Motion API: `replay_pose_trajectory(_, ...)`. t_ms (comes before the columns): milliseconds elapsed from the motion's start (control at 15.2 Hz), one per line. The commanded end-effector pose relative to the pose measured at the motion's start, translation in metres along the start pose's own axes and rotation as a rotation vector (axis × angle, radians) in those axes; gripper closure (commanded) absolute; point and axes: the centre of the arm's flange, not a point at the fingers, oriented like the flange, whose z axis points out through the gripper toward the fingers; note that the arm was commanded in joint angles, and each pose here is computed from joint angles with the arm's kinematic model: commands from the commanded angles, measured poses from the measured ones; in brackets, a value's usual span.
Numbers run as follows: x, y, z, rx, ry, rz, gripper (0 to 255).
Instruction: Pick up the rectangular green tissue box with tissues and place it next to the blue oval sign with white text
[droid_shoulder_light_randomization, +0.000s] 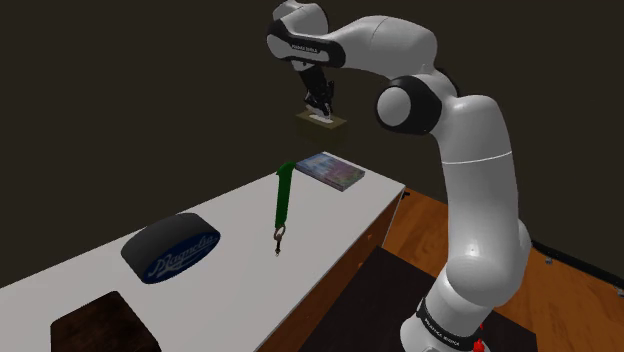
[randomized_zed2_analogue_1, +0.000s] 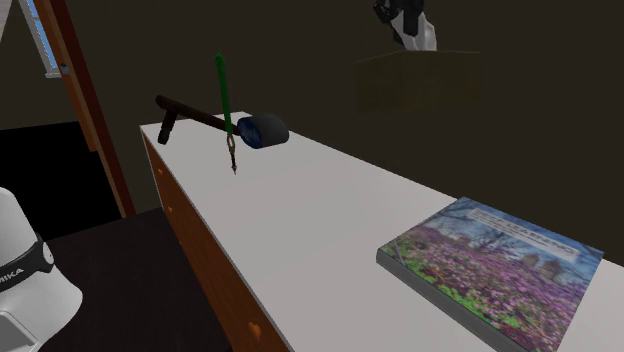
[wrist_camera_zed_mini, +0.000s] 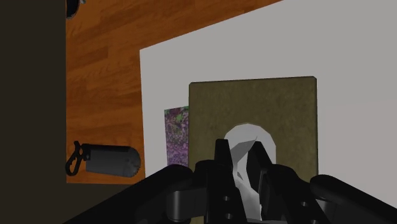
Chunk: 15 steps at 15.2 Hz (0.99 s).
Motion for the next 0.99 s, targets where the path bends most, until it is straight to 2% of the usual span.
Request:
replay_pose_trajectory(0,-0.004,0.004,-0.01,0.0,0.0,0.0,255)
replay_pose_trajectory(66,-0.004,0.004,-0.011,0.0,0.0,0.0,255)
replay_pose_trajectory(924,-0.085,-0.137,-0.065,0.0,0.0,0.0,255)
